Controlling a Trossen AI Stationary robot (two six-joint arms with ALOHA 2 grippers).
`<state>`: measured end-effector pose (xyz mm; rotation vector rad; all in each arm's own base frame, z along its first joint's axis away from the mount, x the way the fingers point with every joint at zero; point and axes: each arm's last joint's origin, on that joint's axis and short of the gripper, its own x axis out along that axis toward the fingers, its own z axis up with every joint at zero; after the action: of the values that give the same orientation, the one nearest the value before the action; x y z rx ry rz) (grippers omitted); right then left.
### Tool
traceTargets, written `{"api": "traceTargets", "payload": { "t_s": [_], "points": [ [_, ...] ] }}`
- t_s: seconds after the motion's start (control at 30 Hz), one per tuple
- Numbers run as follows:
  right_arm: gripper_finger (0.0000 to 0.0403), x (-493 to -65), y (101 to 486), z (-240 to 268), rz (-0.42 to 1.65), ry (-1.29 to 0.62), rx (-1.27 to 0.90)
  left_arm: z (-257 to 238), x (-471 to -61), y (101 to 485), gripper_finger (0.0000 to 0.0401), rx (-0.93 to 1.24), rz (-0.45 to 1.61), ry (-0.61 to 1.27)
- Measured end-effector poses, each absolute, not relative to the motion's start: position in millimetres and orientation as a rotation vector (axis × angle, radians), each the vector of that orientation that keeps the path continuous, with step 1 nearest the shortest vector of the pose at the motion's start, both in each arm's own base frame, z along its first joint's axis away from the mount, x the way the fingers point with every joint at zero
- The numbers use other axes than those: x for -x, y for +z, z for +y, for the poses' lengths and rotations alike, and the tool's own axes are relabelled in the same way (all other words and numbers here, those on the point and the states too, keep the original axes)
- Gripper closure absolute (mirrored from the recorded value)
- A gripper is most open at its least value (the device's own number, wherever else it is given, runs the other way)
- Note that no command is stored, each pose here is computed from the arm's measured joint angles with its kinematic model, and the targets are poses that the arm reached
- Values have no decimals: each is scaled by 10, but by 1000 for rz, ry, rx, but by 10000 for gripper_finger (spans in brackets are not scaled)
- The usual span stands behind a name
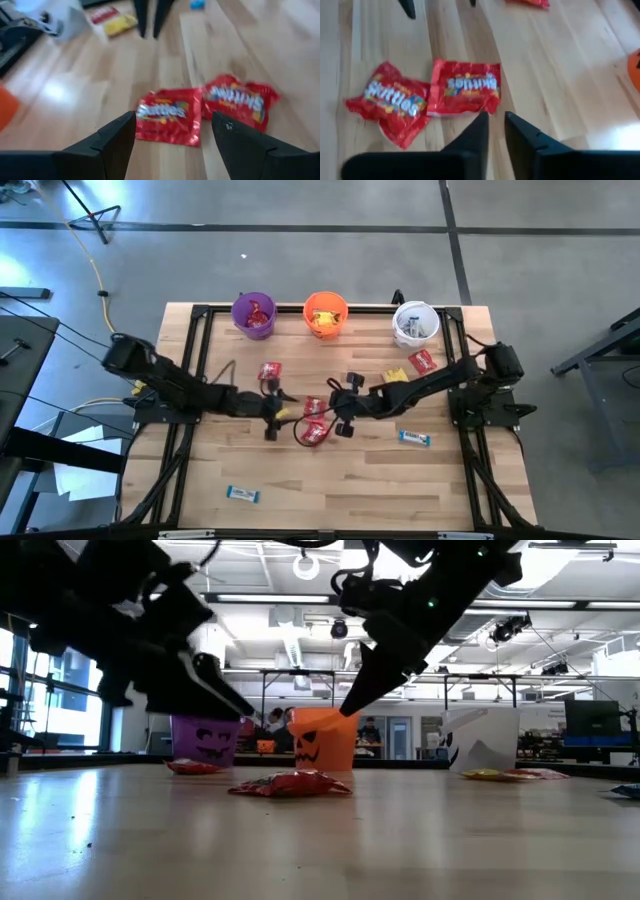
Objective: Sort candy
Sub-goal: Put the red candy into the violet bucket
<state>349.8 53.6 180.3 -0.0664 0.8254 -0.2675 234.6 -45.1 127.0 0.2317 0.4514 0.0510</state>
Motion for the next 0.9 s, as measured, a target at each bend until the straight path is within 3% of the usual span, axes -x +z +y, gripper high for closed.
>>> {"api": "traceTargets", "payload": {
  "t_s": [0.27,0.57,0.7,0.9],
  "points": [
    [263,-3495,1820,533,817,-282,63,-462,-2797,973,153,-314,692,42],
    [258,-3490,1816,532,827,-273,90,-413,-3030,959,169,-326,786,10],
    [262,-3490,1817,531,826,-275,91,-380,-3022,943,227,-297,809,-15],
    [263,-3490,1817,531,826,-275,91,-410,-2999,921,357,-348,835,-46]
  ]
}}
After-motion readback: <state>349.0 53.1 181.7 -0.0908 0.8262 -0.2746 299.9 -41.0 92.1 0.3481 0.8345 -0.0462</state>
